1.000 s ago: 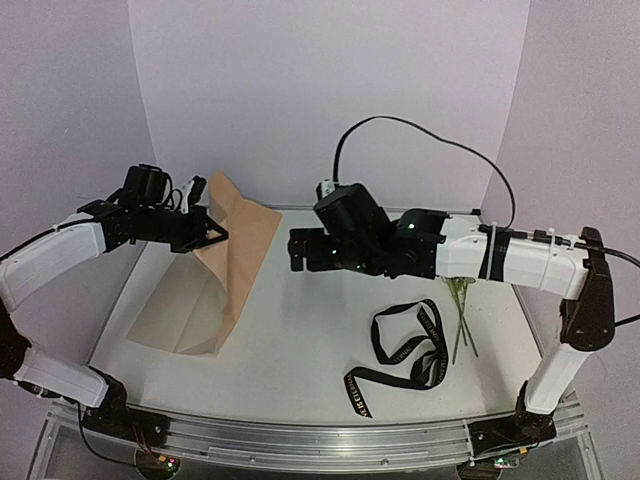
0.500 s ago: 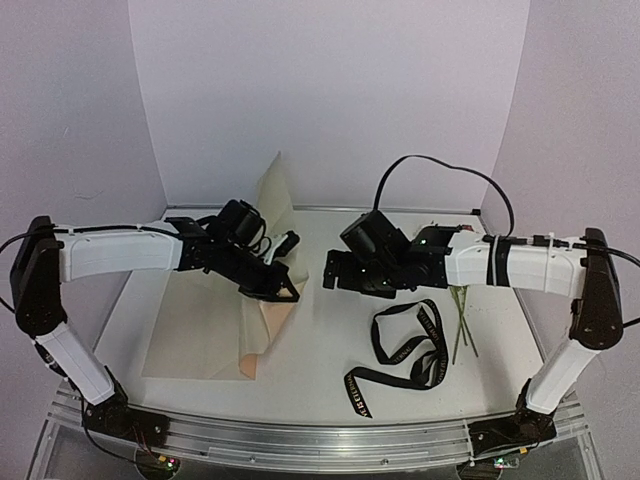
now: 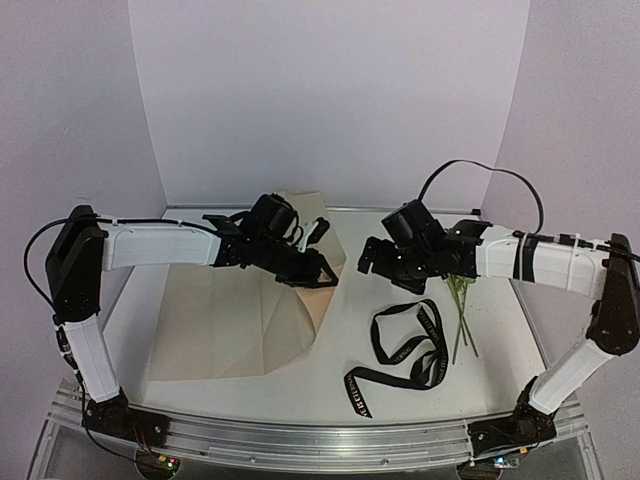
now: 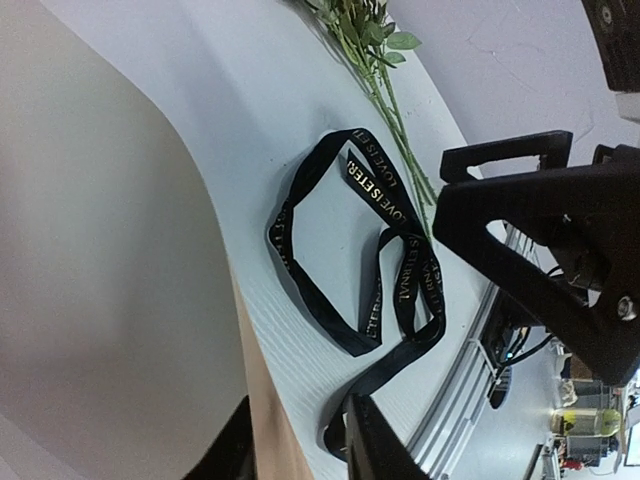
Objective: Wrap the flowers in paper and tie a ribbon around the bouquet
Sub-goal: Unfold the folded wrapping paper at the center of the board.
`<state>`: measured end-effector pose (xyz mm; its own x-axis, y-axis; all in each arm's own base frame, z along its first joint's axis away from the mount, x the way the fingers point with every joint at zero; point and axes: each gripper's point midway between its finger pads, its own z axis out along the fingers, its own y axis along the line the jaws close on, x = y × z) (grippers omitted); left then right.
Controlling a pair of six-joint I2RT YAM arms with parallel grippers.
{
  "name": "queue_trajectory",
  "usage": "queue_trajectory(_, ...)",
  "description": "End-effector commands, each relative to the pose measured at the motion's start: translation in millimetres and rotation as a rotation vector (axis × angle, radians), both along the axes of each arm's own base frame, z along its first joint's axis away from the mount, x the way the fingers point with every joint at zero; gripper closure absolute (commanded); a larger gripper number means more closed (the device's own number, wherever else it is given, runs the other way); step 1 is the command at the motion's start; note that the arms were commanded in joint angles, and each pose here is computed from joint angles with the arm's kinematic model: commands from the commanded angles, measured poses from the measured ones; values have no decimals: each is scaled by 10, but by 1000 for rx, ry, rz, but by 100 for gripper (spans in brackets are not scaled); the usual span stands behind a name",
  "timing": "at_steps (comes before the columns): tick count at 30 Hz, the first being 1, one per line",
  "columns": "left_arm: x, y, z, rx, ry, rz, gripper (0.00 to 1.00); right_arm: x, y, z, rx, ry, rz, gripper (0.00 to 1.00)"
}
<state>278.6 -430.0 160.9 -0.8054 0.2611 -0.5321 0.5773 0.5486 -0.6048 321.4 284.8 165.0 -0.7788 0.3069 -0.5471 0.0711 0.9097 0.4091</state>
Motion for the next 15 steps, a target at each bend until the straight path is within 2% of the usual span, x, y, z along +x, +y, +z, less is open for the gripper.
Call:
queue_trajectory(1, 81, -106, 244, -73, -42, 6, 56, -16, -6, 64, 22, 2, 33, 2)
queue_trajectory(4, 72, -22, 382, -82, -76, 29, 45, 8, 60, -27, 3, 21, 81, 2)
queue_trajectory(6, 60, 57, 517, -95, -104, 49, 30, 28, 133, -89, 3, 39, 115, 2)
queue_trajectory(9, 60, 177, 680, -110, -139, 86, 20, 69, 261, -178, 19, 65, 154, 2)
queue_trajectory(12, 159, 400, 734, -102, -140, 180, 17, 101, 370, -290, 20, 92, 181, 2)
queue_trajectory(15, 397, 790, 580, -80, -75, 318, 21, 134, 388, -407, -11, 103, 189, 2)
